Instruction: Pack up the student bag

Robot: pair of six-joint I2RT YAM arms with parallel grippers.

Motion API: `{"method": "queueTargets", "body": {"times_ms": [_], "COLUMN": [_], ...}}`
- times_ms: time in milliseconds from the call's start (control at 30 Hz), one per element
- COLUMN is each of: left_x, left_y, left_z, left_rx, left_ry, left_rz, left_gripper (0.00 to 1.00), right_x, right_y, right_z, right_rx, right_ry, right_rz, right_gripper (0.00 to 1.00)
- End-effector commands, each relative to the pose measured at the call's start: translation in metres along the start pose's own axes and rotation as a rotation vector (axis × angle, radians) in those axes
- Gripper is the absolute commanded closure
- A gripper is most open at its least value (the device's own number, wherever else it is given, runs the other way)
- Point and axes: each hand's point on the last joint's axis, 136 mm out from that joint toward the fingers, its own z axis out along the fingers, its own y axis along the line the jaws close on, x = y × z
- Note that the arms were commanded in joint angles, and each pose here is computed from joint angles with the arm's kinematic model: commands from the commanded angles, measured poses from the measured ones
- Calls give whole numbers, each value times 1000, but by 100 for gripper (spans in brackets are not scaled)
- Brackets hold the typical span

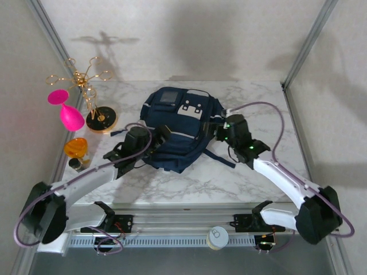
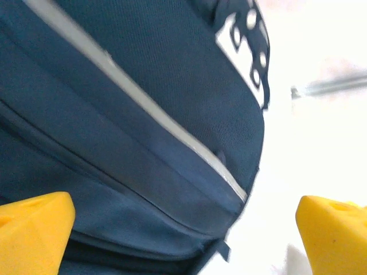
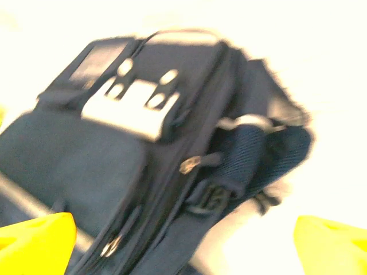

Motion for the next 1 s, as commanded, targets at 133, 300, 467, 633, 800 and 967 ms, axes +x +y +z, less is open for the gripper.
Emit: {"method": "queueTargets", "body": {"times_ms": [133,300,467,633,800,967], "left_x": [-136,-144,-137,-131,-127,-139], "left_y": [103,143,151,136,144,156], "left_z": [-80,-78,-62,-42,-35,-14], "left_rx": [-585,-611,-480,-309,-225,-276], "left_ry": [-594,-729,-757,-734,-734,-682], "left_rz": [379,524,603,691,689,648], "left_gripper": [0,0,1,0,1,1], "right_x": [-9,3,13,19,36,33], "right_y": [-176,-219,-213,-182,-168,-178], "right_z": [-18,-25,-7,11,18,29], "right_rx": [548,615,468,269,173,223], "right_ry": [-251,-418,-447,-453,-469,-432], "right_rz": [178,95,29,-89,-171,-144], "right_gripper": [1,1,1,1,1,1]}}
